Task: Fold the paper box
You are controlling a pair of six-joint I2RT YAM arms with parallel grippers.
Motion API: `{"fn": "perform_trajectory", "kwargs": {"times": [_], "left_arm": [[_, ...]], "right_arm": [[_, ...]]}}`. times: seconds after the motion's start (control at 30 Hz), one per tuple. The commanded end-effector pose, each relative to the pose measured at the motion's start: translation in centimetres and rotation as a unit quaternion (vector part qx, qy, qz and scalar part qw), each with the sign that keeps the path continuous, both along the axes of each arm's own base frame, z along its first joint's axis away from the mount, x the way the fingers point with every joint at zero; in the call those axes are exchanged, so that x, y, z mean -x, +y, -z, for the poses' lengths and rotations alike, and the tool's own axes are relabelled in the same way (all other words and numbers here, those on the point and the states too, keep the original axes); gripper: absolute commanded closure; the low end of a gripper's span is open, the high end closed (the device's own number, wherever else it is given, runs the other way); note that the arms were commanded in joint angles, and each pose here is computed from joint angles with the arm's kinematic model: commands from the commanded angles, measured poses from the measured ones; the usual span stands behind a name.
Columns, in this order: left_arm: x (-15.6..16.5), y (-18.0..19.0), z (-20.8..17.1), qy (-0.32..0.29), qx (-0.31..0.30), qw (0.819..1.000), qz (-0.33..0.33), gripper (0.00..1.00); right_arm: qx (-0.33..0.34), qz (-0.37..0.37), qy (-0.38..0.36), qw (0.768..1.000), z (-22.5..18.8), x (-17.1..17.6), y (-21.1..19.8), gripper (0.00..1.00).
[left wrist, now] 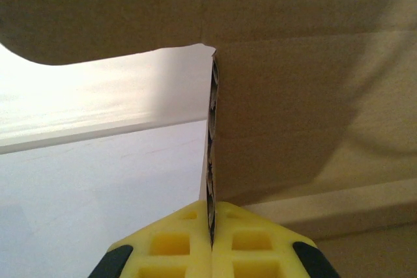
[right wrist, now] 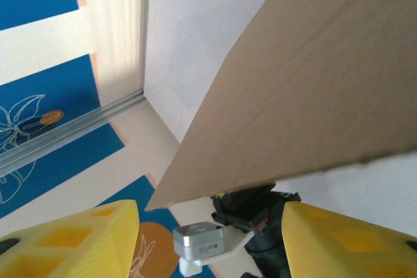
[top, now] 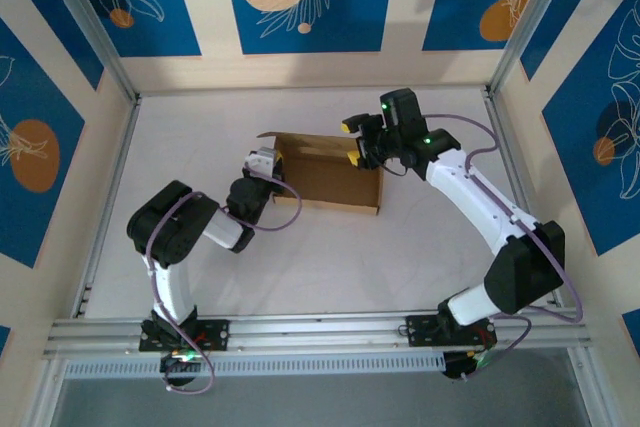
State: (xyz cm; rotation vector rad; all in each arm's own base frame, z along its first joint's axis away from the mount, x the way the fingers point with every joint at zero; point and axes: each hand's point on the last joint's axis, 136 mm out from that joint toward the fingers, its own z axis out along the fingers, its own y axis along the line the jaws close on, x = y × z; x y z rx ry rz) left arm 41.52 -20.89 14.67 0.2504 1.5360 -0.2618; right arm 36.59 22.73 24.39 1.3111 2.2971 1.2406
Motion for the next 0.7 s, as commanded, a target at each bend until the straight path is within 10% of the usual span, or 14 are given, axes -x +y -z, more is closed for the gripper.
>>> {"fn": "perform_trajectory", "kwargs": {"times": [0.0, 0.23, 0.67], "left_arm": [[0.2, -1.5, 1.2, 0.015, -0.003, 1.000, 0.024, 1.00], [0.2, -1.9, 1.3, 0.020, 0.008, 0.999, 0.035, 0.99], [3.2, -3.6, 0.4, 0.042, 0.057, 0.991, 0.114, 0.53]], "right_arm": [[0.004, 0.040, 0.026, 0.999, 1.7, -0.1, -0.5, 0.45], [0.026, 0.058, 0.041, 0.997, 3.2, 0.2, -1.0, 0.66], [0.022, 0.101, 0.057, 0.993, 4.8, -2.3, -3.7, 0.90]]}}
